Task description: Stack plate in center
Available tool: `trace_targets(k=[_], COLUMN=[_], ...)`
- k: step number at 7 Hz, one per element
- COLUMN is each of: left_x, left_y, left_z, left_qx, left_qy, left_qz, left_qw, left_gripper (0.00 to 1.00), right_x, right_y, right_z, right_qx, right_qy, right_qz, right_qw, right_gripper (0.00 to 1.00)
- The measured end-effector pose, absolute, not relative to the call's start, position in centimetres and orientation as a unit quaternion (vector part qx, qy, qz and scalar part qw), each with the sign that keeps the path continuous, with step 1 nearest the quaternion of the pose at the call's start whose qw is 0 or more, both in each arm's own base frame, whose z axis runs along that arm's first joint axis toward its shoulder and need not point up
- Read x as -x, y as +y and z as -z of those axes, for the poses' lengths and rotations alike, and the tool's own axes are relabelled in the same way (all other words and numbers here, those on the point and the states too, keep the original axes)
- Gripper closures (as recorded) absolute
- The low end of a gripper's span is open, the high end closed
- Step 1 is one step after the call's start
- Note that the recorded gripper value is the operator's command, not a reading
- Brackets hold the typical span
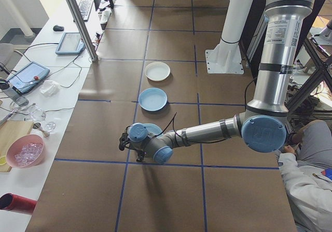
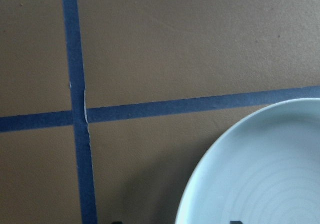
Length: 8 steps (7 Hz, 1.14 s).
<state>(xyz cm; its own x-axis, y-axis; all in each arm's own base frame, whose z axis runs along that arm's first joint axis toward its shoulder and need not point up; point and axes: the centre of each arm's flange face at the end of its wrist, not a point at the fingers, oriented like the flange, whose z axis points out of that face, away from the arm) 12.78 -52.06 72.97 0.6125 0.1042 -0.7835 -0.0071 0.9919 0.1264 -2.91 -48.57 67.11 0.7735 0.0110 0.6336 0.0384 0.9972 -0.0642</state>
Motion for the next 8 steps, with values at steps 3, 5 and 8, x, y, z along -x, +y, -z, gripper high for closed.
trace_targets(k=[3, 5, 8], left_x=[-12.8, -12.6, -6.7], left_y=[-51.7, -51.2, -49.6], left_z=[-73.1, -73.4, -74.8], left_qx=[-0.044, -0.035, -0.001], left_qy=[0.443, 0.449, 0.524], left_qz=[-0.027, -0.027, 0.009], left_qw=[0.895, 0.892, 0.852], left_gripper=[0.93, 1.00, 1.00], right_x=[2.9, 2.9, 2.9], right_y=[-48.6, -48.6, -48.6], right_z=[-67.1, -67.1, -67.1], right_qx=[0.037, 0.037, 0.037], right_qy=[-0.336, -0.336, -0.336], right_qz=[0.007, 0.007, 0.007], right_qw=[0.941, 0.941, 0.941], right_gripper=[0.00, 0.00, 0.00])
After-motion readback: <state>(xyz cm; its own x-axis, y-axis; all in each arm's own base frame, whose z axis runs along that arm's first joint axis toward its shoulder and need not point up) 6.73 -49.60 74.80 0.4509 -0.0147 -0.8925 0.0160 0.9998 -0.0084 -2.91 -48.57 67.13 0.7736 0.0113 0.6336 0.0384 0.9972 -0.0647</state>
